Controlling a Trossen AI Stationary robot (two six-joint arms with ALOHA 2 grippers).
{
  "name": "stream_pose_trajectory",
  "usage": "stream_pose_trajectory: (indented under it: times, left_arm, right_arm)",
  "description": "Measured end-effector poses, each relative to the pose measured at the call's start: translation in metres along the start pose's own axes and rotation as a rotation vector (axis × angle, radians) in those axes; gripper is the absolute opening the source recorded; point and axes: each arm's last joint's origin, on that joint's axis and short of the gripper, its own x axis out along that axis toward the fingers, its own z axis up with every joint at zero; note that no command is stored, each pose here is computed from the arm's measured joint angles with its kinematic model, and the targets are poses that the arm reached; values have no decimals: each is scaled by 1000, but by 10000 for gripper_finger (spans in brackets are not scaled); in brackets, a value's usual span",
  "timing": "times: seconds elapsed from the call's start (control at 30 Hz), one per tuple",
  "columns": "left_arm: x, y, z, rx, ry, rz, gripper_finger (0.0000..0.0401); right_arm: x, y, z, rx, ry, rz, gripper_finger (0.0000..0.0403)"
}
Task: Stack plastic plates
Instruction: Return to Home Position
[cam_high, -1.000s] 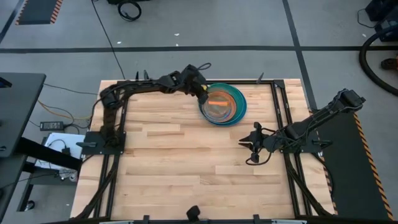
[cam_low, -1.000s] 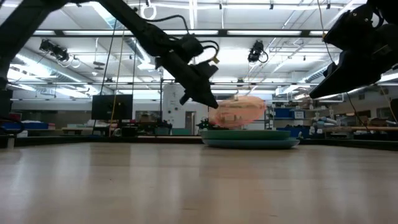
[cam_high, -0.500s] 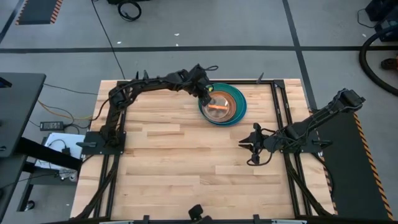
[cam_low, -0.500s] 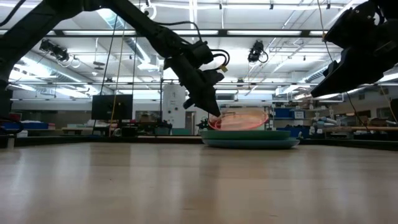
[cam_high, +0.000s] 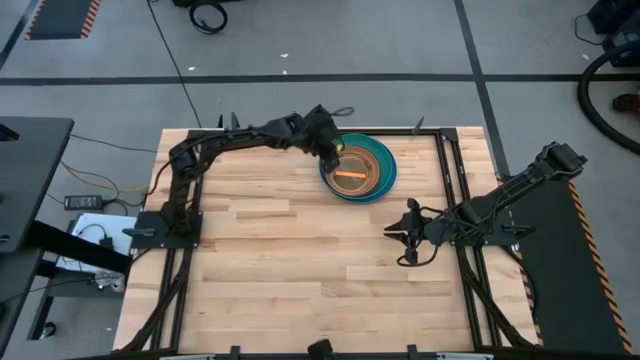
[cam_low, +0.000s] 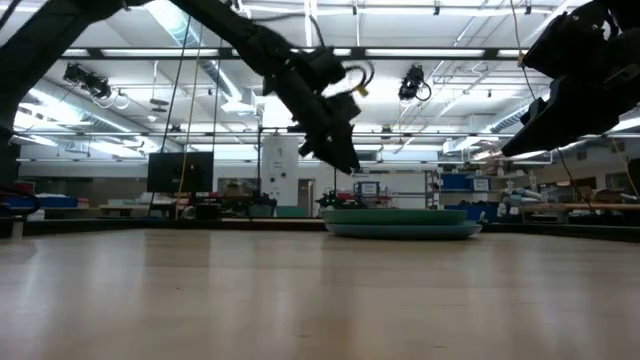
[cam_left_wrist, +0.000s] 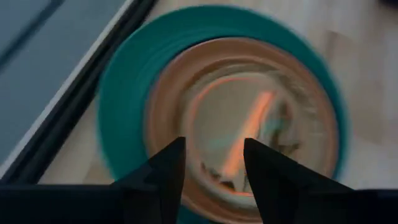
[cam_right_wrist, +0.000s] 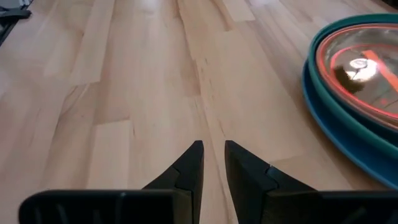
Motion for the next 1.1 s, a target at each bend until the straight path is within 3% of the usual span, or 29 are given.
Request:
stream_pose_trajectory:
  times: [0.17,0.33,0.43,0.6,0.93,1.1]
  left_arm:
    - [-12,-36,-2,130,7,-14,171]
    - [-40,-50,4,149,-3,-30,171]
    - [-48,-71,-2,197,3,-68,171]
    - [-58,-95,-33,267,-16,-126,171]
    - [-105,-105,-90,202,-136,-204,172]
    - [-130,-108,-115,179,-188,-238,172]
  right_arm:
    - [-2,-2,3,1,-11,22,75]
    - [-4,-9,17,17,-104,63,72]
    - [-5,-16,24,41,-140,71,67]
    - [-8,-26,31,78,-187,83,51]
    - [-24,-48,51,89,-372,117,30]
    - [-37,-53,65,70,-537,102,29]
